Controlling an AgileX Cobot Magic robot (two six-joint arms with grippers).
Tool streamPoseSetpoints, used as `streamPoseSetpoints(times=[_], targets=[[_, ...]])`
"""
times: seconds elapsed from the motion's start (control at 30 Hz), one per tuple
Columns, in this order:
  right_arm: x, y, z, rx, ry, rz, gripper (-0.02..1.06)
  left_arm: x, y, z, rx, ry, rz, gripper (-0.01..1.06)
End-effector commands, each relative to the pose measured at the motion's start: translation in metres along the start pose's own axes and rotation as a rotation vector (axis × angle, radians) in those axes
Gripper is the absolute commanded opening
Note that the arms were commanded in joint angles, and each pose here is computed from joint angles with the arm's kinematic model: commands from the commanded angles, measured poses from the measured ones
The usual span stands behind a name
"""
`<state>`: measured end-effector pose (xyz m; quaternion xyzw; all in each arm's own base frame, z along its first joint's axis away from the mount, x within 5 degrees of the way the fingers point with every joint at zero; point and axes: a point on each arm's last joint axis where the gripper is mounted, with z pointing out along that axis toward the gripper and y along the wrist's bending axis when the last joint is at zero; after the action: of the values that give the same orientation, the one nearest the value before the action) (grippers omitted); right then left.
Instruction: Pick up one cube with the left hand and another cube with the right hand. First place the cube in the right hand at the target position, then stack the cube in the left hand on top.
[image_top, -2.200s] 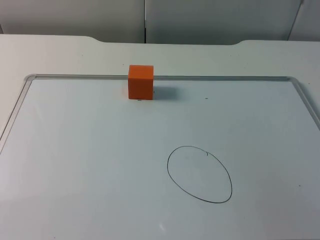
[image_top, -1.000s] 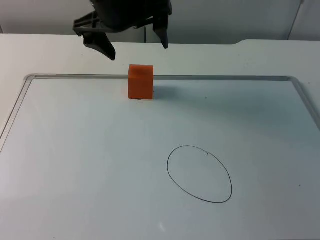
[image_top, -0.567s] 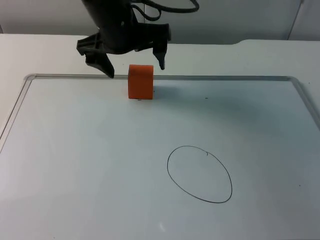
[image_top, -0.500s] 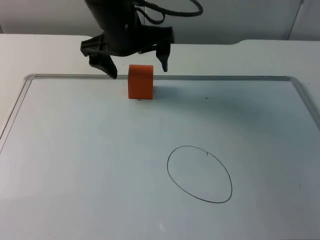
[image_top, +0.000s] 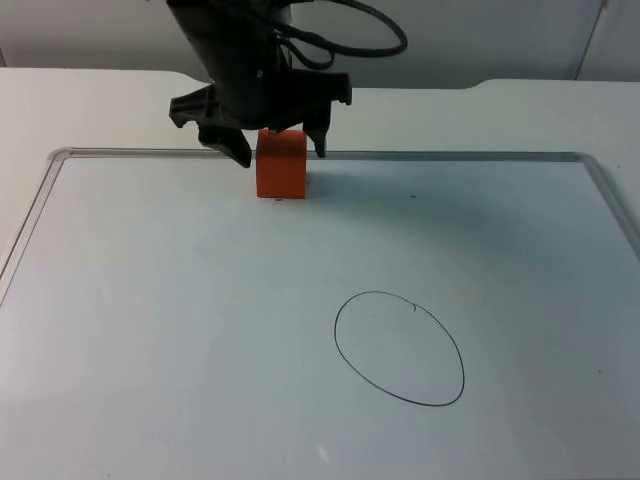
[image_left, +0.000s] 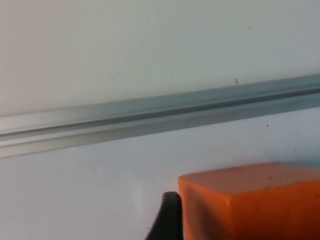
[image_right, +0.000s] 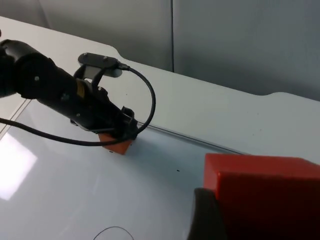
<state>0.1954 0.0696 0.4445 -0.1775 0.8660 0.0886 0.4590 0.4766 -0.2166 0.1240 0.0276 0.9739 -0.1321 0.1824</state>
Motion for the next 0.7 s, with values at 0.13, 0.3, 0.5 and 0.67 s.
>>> streamPoseSetpoints(times=[0.13, 0.3, 0.5, 0.67], targets=[[-0.003, -0.001, -0.001, 0.004, -0.04, -0.004, 0.0, 0.001, -0.004, 0.001, 0.007, -0.001, -0.002, 0.68], [-0.004, -0.001, -0.001, 0.005, -0.05, -0.004, 0.0, 0.001, -0.004, 0.001, 0.006, 0.004, -0.004, 0.53], [-0.005, -0.001, -0.001, 0.011, -0.061, -0.01, 0.0, 0.003, -0.006, -0.001, 0.029, 0.026, -0.031, 0.23], [-0.005, -0.002, -0.001, 0.017, -0.067, -0.015, 0.0, -0.004, -0.016, -0.036, 0.064, 0.031, 0.001, 0.23]])
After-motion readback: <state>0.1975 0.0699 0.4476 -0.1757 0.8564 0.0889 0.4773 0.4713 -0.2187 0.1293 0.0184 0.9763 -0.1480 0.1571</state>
